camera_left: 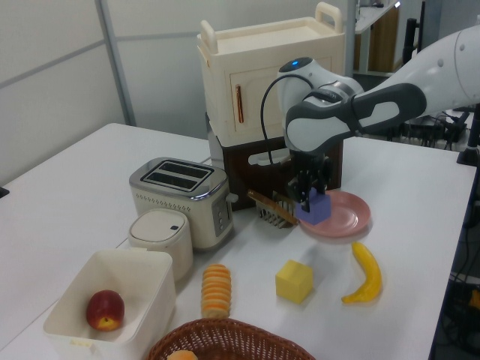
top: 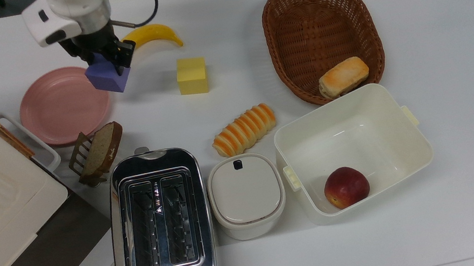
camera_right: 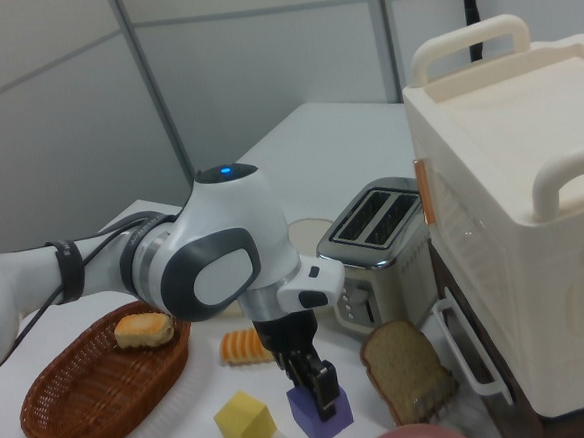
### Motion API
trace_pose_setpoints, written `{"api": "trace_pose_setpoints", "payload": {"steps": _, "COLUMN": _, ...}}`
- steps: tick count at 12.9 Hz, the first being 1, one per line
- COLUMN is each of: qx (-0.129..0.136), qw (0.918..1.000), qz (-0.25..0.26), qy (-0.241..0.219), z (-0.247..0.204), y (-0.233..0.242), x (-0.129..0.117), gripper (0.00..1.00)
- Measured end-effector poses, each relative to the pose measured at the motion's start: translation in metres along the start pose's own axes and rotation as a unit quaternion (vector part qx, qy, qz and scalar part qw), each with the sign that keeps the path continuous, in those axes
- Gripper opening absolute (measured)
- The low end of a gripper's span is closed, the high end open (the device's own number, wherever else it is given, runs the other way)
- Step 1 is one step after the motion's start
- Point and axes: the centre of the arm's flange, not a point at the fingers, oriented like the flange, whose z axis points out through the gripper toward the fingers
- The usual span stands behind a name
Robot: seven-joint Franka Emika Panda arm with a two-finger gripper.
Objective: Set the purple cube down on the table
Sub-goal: 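Lift the purple cube off the plate and carry it beside the yellow cube, then lower the purple cube onto the table and open the gripper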
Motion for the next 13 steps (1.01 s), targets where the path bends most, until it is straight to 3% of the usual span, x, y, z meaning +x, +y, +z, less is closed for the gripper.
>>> {"api": "trace_pose_setpoints", "payload": {"steps": 8, "qx": 0.004, "qw": 0.9980, "qz": -0.063, "qy": -0.004, "z": 0.045, "y": -0.075, "x": 0.007, "gripper": 0.54}}
{"api": "trace_pose_setpoints", "payload": {"steps": 13, "qx": -0.013, "qw": 0.9963, "qz": -0.085, "qy": -0.008, "z": 0.074, "y": -0.087, "x": 0.013, "gripper": 0.56}}
